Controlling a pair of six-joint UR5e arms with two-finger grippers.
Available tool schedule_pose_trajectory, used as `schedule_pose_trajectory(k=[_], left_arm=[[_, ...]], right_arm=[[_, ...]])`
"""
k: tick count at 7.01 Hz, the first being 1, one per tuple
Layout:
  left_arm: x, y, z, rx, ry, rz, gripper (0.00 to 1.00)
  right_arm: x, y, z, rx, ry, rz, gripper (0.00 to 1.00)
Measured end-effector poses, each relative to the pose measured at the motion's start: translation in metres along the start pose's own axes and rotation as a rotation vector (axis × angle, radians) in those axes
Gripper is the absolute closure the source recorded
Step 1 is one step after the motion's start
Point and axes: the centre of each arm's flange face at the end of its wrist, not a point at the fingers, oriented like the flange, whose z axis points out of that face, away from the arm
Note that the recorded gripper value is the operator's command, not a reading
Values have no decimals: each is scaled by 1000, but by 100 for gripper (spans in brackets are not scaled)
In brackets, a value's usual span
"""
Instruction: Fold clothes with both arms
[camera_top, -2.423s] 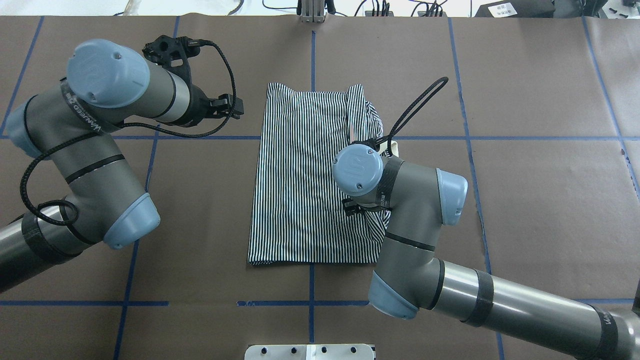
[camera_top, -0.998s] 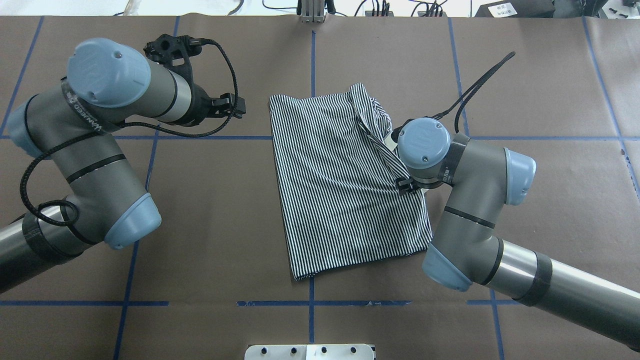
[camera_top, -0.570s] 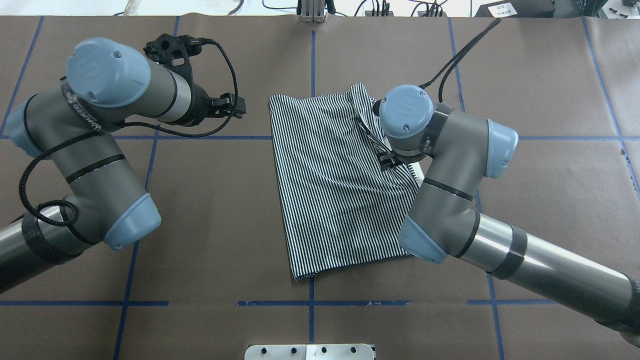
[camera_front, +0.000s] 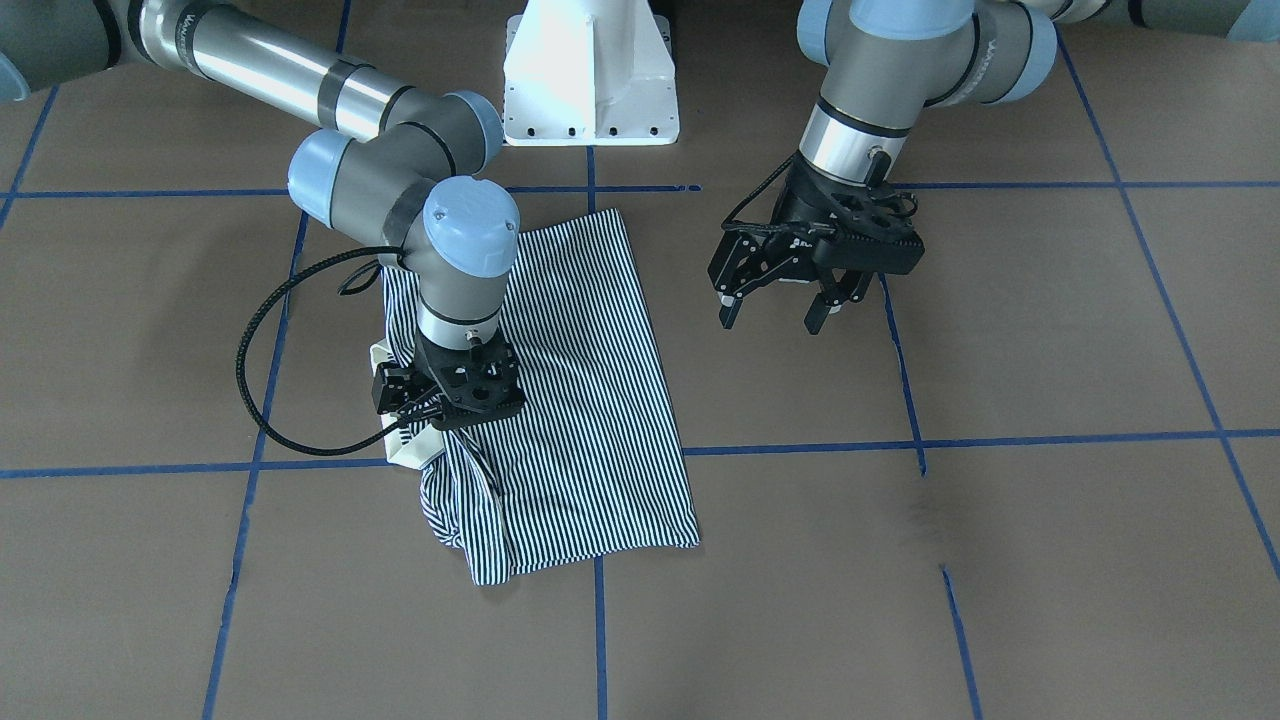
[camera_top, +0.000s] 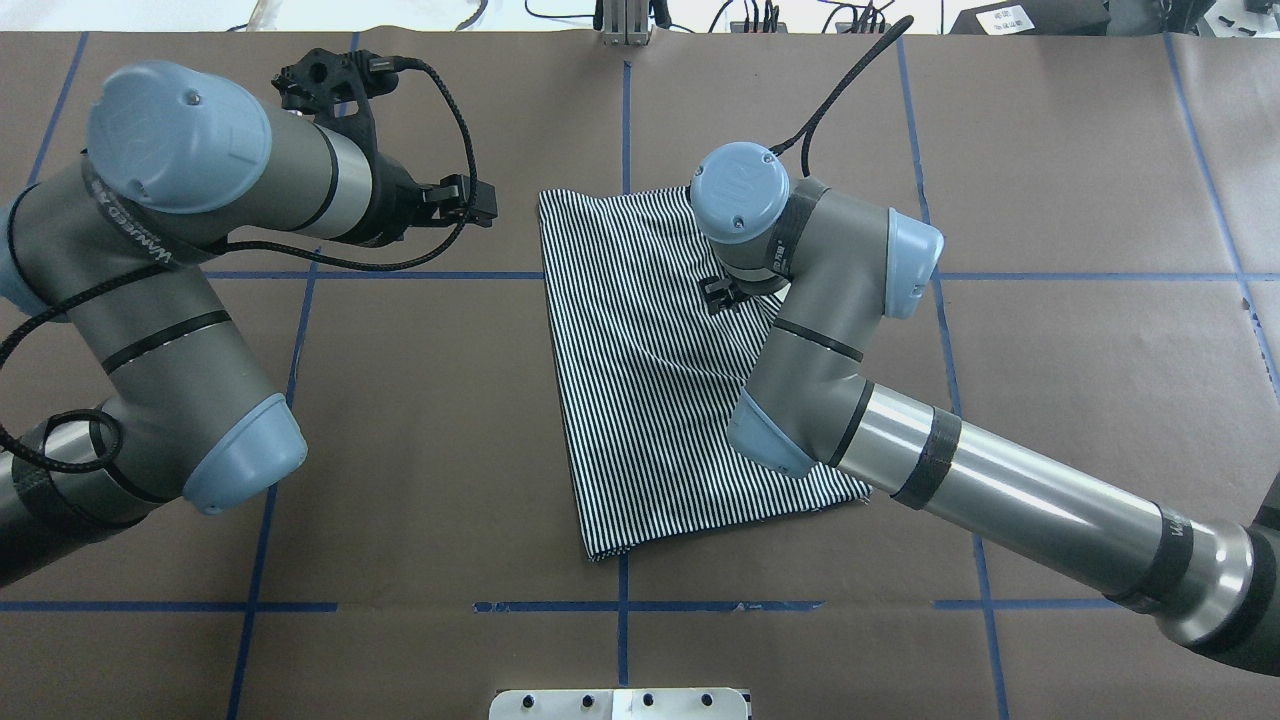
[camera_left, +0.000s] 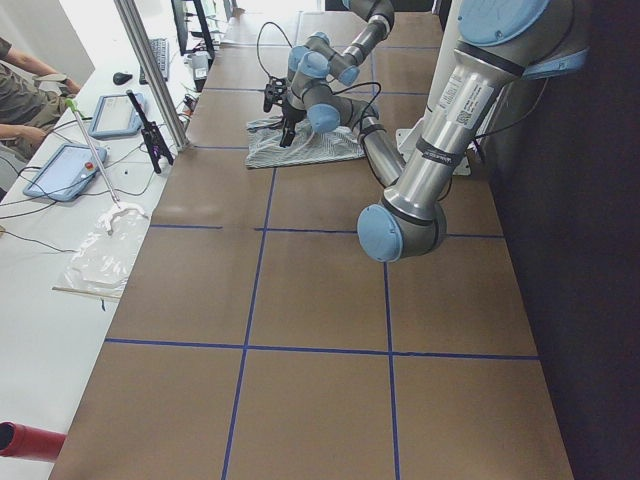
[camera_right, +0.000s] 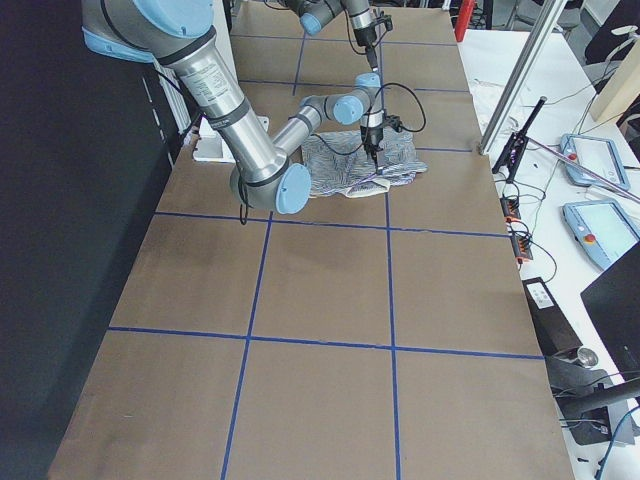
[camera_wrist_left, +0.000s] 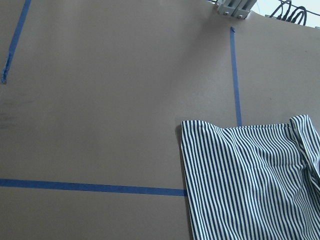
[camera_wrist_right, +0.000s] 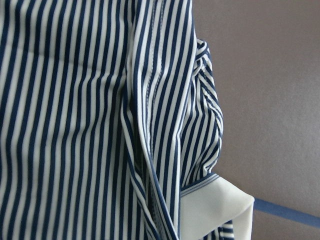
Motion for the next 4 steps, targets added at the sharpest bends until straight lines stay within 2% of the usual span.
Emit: schedule_pose_trajectory(k=[4], left_arm=[[1,1,-5,4,8,4,0]], right_arm=[[9,-5,10,-7,12,-23,0]])
